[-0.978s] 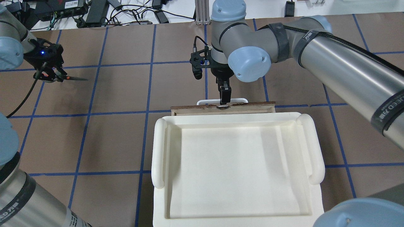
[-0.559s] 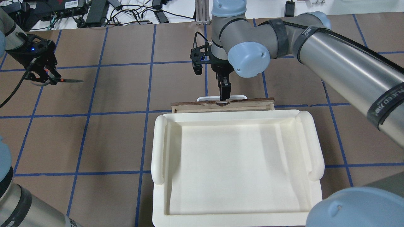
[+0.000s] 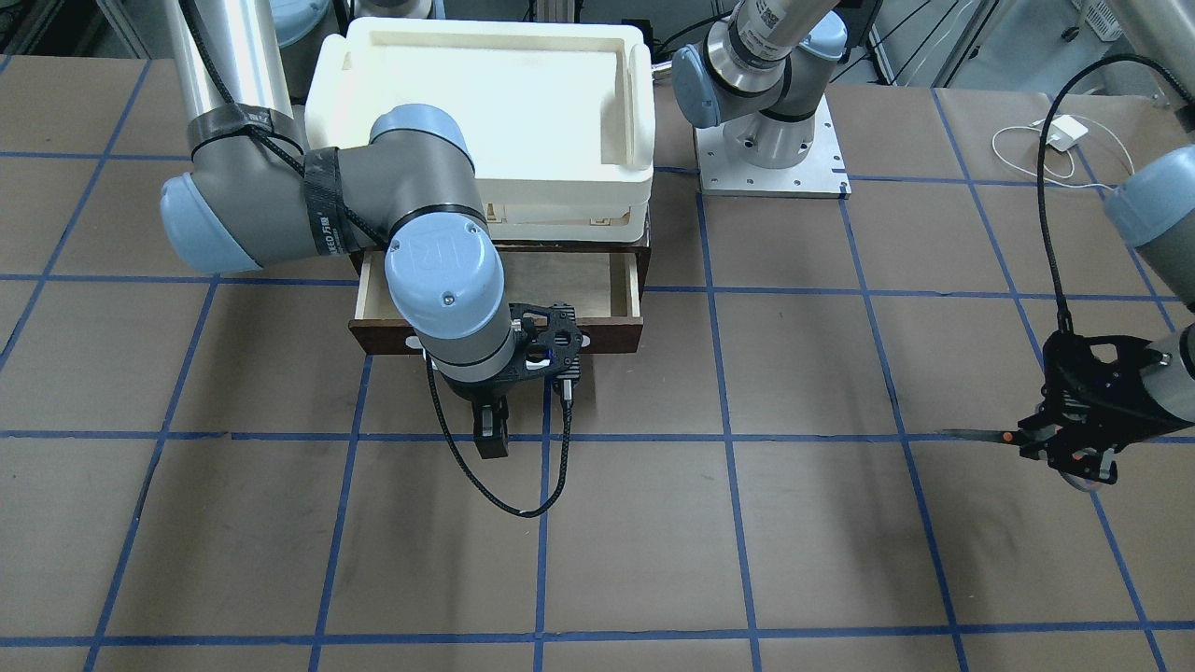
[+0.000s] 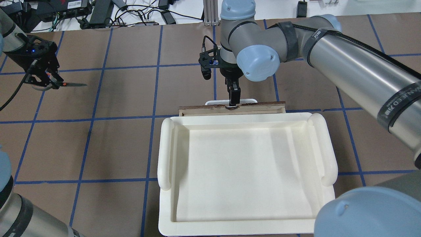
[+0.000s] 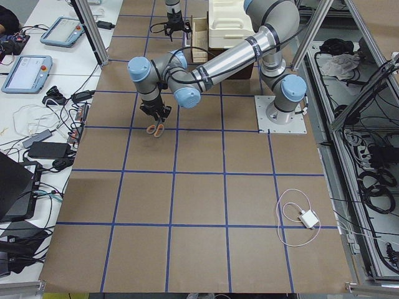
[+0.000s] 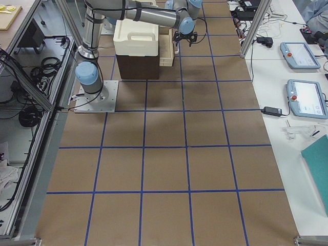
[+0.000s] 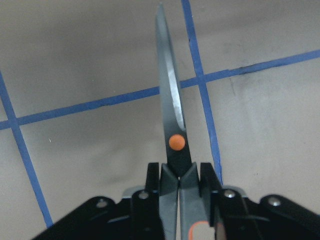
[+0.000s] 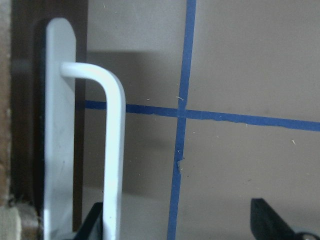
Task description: Place scissors in drawer with both arms
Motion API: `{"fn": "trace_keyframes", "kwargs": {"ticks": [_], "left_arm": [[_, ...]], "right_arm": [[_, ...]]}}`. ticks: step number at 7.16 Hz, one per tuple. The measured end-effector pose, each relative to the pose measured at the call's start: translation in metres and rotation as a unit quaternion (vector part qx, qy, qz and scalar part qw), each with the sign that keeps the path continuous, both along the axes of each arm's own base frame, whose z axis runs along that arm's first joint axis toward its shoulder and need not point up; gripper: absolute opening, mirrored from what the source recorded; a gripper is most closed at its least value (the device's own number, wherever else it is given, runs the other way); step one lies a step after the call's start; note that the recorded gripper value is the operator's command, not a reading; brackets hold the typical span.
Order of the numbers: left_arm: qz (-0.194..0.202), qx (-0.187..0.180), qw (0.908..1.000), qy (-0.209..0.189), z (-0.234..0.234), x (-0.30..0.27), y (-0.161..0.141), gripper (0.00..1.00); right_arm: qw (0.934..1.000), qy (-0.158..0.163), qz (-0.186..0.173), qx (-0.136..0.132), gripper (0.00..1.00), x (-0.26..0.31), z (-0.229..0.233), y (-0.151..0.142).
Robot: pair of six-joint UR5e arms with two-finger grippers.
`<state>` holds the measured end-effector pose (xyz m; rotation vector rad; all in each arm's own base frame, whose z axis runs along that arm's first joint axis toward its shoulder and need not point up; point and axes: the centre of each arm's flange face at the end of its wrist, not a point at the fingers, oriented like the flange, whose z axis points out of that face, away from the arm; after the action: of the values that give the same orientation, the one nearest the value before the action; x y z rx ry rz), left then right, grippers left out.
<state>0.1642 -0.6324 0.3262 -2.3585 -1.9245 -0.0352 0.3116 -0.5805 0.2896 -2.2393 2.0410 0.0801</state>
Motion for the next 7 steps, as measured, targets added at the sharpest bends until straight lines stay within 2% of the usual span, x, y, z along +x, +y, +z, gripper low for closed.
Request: {"fn": "trace_keyframes", "kwargs": {"ticks": [2,7], "left_arm": [[0.000,0.001,1.0000,0.000,-0.001,0.000,0.000,0.00],[0.000,0.002,1.0000,0.001,-0.002,0.000,0.001,0.00]], "right_arm": [[1.0000,0.001,0.000,0.003,1.00,0.001,-0.007,-0.003],[0.9997,-0.006,-0.001,-0.022,1.00,0.005,-0.009,-0.030]]}}
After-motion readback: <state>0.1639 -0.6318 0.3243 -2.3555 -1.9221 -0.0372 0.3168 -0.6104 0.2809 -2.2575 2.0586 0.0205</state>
